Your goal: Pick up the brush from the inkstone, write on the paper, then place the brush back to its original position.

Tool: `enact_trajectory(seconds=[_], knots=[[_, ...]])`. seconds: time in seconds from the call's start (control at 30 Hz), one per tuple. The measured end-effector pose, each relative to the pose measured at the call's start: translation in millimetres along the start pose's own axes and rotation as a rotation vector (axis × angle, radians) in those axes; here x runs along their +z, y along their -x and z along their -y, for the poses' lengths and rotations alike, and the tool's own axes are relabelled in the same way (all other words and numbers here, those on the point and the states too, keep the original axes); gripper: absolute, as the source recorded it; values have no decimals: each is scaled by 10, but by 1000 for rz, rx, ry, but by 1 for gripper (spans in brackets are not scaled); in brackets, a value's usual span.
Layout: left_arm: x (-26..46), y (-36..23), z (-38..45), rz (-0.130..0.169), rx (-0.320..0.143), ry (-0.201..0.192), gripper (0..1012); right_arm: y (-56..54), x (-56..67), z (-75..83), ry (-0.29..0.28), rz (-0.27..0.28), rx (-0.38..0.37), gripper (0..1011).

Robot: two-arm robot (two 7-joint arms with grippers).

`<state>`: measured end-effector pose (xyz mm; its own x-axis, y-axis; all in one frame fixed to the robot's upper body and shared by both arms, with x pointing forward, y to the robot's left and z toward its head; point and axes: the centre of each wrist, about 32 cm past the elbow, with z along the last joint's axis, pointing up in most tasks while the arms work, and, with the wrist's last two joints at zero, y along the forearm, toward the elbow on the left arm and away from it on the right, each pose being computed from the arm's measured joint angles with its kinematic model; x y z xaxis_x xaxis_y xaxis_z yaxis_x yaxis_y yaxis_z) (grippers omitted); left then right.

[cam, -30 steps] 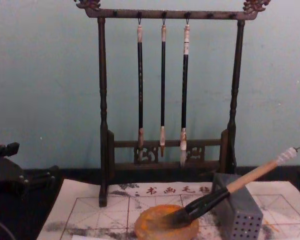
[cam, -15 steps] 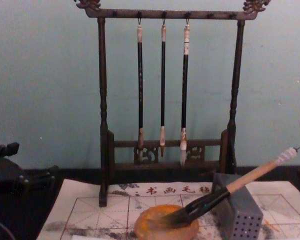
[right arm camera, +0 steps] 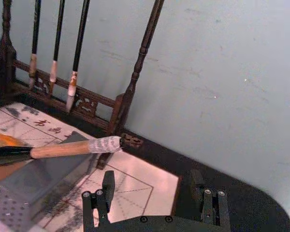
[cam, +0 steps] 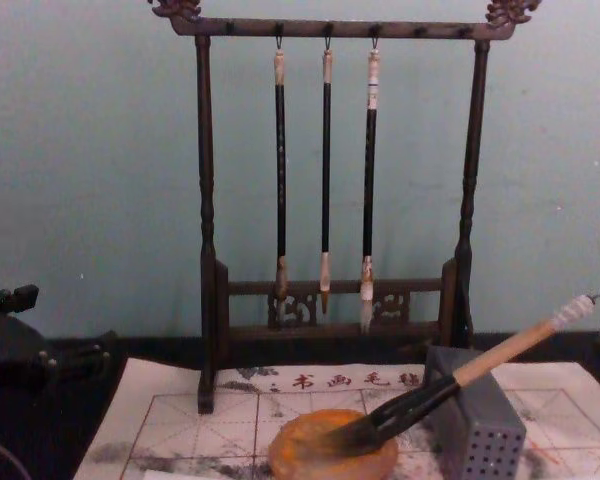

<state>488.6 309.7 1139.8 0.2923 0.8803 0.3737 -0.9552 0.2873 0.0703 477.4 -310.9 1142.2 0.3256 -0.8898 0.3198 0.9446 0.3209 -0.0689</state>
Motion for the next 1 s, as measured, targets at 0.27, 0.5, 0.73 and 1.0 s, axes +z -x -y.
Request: enact_trajectory(seconds=[0.27, 0.5, 0.73, 1.0], knots=[[0, 0, 0, 0, 0, 0, 1001, 12, 27, 122, 2, -124, 38, 1000], [0, 0, 0, 0, 0, 0, 1001, 50, 20, 123, -30, -308, 96, 1000], [0, 0, 0, 0, 0, 0, 1001, 150, -68, 39, -71, -560, 161, 1000], [0, 0, 0, 0, 0, 0, 1001, 241, -181, -90, -110, -865, 182, 1000]])
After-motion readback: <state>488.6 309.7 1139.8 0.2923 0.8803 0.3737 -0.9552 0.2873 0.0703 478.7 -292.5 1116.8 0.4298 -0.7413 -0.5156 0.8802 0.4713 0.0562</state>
